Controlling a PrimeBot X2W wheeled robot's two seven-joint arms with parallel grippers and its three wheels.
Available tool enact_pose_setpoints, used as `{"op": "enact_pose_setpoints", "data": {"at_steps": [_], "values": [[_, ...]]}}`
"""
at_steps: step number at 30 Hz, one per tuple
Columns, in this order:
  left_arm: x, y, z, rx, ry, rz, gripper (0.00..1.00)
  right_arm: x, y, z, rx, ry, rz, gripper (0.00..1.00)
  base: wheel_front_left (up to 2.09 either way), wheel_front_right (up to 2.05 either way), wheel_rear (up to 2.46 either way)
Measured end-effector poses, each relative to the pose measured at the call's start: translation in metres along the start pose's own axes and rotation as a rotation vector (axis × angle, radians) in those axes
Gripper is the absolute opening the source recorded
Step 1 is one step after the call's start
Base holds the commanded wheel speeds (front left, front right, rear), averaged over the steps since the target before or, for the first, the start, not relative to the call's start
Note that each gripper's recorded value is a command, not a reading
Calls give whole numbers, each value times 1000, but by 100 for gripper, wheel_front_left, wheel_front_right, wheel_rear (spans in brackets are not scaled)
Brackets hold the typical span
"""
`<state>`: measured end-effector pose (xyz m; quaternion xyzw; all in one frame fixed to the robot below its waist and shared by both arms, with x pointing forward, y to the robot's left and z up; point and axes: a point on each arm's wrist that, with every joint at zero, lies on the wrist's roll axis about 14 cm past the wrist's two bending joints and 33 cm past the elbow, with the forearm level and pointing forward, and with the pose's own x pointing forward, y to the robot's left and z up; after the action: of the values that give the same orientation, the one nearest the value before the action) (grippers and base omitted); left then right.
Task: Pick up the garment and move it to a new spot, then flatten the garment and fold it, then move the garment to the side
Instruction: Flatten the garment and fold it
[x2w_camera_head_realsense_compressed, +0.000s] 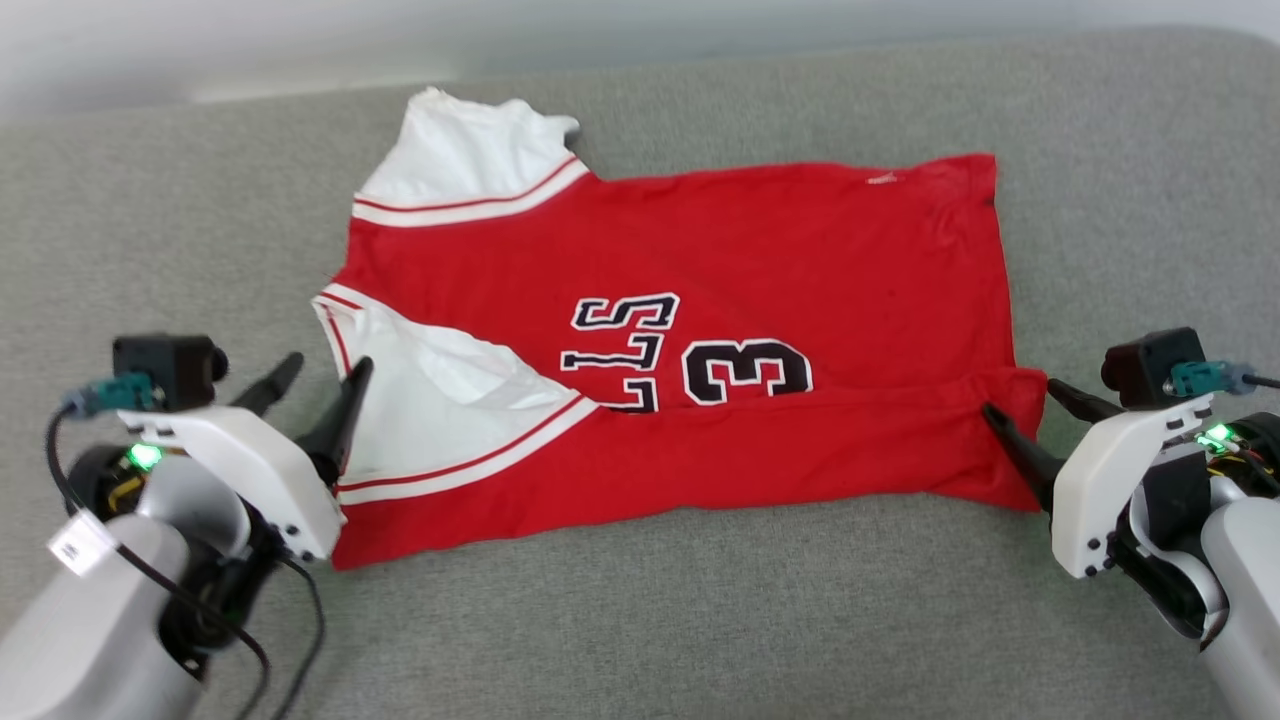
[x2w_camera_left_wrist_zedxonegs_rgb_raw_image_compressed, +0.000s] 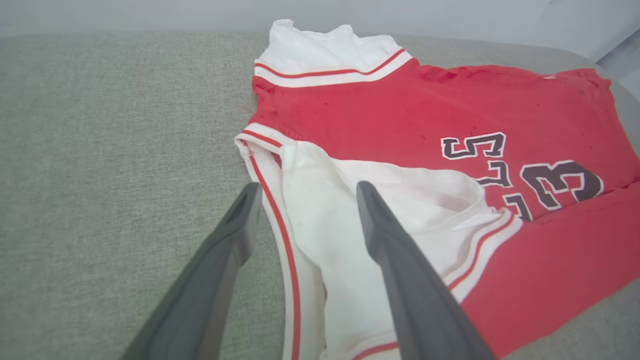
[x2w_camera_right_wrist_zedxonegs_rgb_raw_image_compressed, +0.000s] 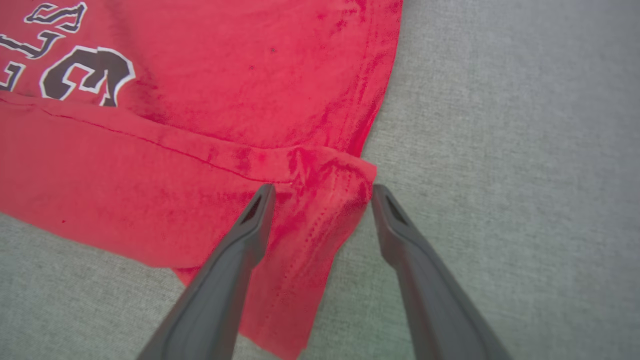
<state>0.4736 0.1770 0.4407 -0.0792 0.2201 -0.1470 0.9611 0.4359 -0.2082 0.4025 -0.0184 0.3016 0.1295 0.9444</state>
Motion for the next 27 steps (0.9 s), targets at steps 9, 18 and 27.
{"op": "enact_pose_setpoints", "data": {"at_steps": [9, 18, 27], "values": [[-44, -12, -10, -63, -63, 62, 100, -27, -10, 4, -86, -17, -88, 100, 0, 0, 0], [-77, -22, -49, -103, 48, 117, 100, -46, 6, -12, 0, 30, -127, 100, 0, 0, 0], [-60, -16, -72, -69, 147, 157, 100, -51, 14, -7, 40, 27, -148, 100, 0, 0, 0]]}}
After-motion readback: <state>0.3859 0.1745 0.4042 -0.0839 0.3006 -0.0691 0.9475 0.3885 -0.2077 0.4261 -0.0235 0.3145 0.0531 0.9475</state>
